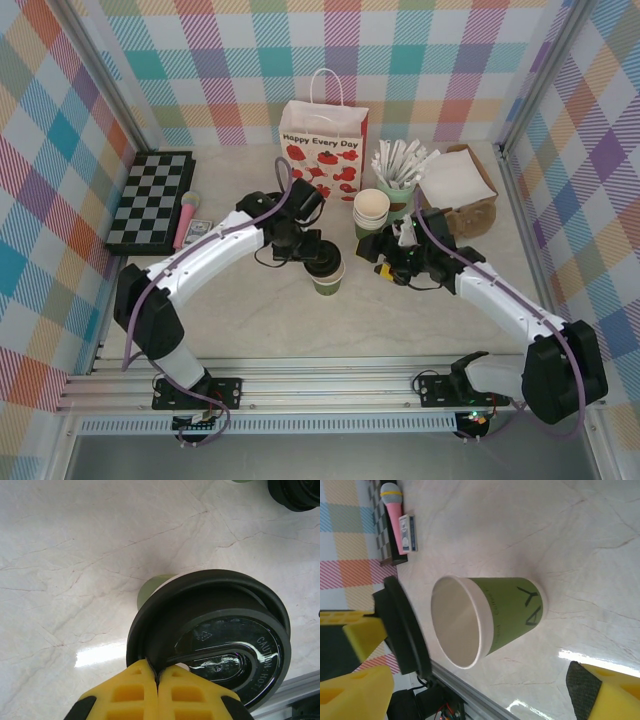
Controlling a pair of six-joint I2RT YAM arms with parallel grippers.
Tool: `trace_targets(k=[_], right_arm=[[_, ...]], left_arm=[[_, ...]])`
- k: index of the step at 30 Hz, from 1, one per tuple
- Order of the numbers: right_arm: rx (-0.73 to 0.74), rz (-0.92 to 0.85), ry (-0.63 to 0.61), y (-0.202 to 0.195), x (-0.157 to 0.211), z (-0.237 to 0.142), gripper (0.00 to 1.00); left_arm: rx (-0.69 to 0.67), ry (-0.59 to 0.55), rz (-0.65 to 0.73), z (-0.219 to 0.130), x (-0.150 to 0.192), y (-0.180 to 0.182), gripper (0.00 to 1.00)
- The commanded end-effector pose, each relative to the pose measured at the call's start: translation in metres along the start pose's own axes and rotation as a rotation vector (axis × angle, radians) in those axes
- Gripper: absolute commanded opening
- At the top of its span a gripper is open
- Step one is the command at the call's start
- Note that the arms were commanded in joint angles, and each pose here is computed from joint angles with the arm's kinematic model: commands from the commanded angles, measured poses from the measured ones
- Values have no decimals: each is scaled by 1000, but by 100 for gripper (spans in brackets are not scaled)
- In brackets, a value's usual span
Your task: Pack the takeout coffee
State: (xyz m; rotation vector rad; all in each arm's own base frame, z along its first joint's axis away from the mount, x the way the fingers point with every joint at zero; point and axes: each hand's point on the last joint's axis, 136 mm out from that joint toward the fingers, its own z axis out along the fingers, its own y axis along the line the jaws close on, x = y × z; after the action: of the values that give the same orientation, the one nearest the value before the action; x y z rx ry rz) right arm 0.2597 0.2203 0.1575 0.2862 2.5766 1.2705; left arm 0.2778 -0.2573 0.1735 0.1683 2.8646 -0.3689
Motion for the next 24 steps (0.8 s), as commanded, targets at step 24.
trace_targets(k=[24], right_arm=[[-105,20,169,-5,19,31,63]], left_arm=[[-29,126,96,19,7,-11,0]])
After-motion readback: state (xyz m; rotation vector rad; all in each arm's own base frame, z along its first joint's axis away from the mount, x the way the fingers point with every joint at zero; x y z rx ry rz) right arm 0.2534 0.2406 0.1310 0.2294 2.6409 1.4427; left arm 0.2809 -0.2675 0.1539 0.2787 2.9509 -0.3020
